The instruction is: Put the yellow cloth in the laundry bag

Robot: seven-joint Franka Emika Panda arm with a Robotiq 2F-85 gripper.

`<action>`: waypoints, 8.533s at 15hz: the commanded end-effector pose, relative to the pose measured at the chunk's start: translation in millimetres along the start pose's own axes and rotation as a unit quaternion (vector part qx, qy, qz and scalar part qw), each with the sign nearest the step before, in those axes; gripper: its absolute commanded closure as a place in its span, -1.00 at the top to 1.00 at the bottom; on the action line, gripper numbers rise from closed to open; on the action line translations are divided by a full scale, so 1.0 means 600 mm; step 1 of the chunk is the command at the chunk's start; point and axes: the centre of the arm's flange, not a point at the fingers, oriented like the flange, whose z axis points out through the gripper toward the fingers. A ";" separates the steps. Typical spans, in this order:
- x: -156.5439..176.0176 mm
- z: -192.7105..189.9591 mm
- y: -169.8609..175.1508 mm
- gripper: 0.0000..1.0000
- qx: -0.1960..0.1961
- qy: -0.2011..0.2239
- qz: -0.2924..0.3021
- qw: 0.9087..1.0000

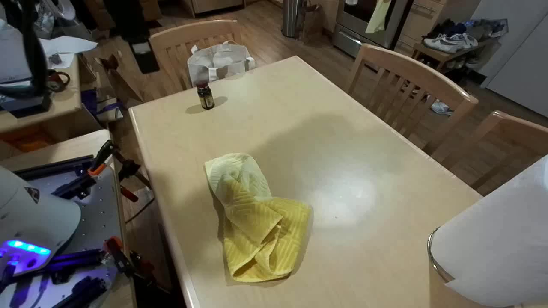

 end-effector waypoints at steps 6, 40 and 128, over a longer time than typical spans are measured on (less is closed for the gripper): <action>0.027 0.016 0.006 1.00 -0.008 0.045 -0.014 0.999; 0.036 0.517 0.076 1.00 0.144 0.035 0.509 0.848; 0.327 0.146 -1.078 -0.91 0.011 -0.096 -0.721 0.686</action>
